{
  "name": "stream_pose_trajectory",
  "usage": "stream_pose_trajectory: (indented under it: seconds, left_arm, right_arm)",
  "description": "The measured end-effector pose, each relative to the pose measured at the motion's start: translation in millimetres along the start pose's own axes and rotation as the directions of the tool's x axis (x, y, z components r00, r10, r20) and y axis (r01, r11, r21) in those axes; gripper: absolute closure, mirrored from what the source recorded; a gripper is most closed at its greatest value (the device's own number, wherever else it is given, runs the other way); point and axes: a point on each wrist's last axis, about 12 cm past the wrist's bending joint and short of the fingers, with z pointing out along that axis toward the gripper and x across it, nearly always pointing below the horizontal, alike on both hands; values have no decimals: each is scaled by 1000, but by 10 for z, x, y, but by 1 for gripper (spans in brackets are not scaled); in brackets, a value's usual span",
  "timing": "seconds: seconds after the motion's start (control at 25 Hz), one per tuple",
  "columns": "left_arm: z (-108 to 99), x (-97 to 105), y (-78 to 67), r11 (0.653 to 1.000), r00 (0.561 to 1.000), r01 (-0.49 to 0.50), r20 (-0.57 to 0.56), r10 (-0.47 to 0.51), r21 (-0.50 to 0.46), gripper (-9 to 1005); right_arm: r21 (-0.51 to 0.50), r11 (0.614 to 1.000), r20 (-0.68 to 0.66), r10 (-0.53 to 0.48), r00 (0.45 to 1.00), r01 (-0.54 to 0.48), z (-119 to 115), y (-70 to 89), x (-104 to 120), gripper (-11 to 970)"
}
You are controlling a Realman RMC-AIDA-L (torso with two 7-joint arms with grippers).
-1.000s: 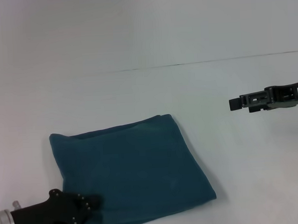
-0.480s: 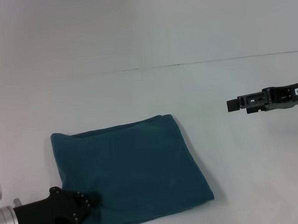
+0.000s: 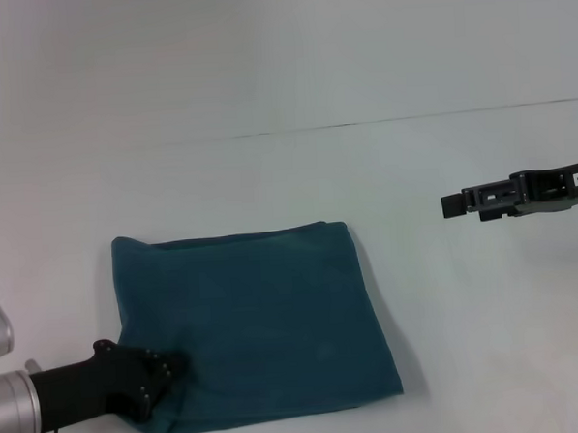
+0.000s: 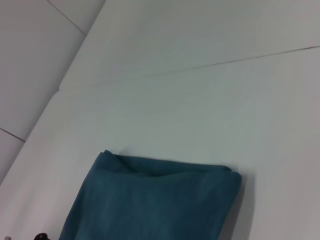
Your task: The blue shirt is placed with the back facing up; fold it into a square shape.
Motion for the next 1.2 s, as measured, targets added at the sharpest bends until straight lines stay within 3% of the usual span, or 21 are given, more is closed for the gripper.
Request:
stream_pose_trajectory:
  seconds: [0.2, 0.36, 0.52, 0.6, 0.76, 0.92, 1.12, 1.2]
  left_arm:
    - [-45, -51, 21, 1000, 1000, -12, 5, 12, -3, 974]
    - [-210, -124, -11, 999, 997, -23, 75, 21, 33, 972]
    - [-503, -197, -49, 997, 976, 0, 215, -18, 80, 970]
    - [-641, -227, -56, 993, 967, 34, 249, -62, 115, 969]
    - [-779, -298, -77, 965, 969, 117, 186, -162, 233, 812]
    - [-809, -312, -129, 933, 972, 167, 105, -210, 318, 635]
    - [-778, -319, -132, 900, 963, 257, -12, -270, 351, 342]
    - [-774, -315, -132, 895, 959, 276, -34, -282, 351, 300]
  right_arm:
    - [-3, 1000, -2, -3, 1000, 3, -7, -7, 24, 15]
    - [-12, 999, -1, -34, 999, 34, -14, -3, 33, 15]
    - [-77, 987, 9, -143, 990, 143, -33, 55, 66, 15]
    - [-141, 962, 20, -233, 972, 234, -43, 108, 130, 14]
    - [-269, 872, 63, -408, 911, 409, -14, 225, 384, 14]
    - [-306, 807, 72, -509, 858, 505, 54, 285, 649, 14]
    - [-331, 795, 7, -537, 844, 508, 119, 261, 828, 14]
    - [-339, 791, 4, -541, 841, 510, 124, 250, 869, 14]
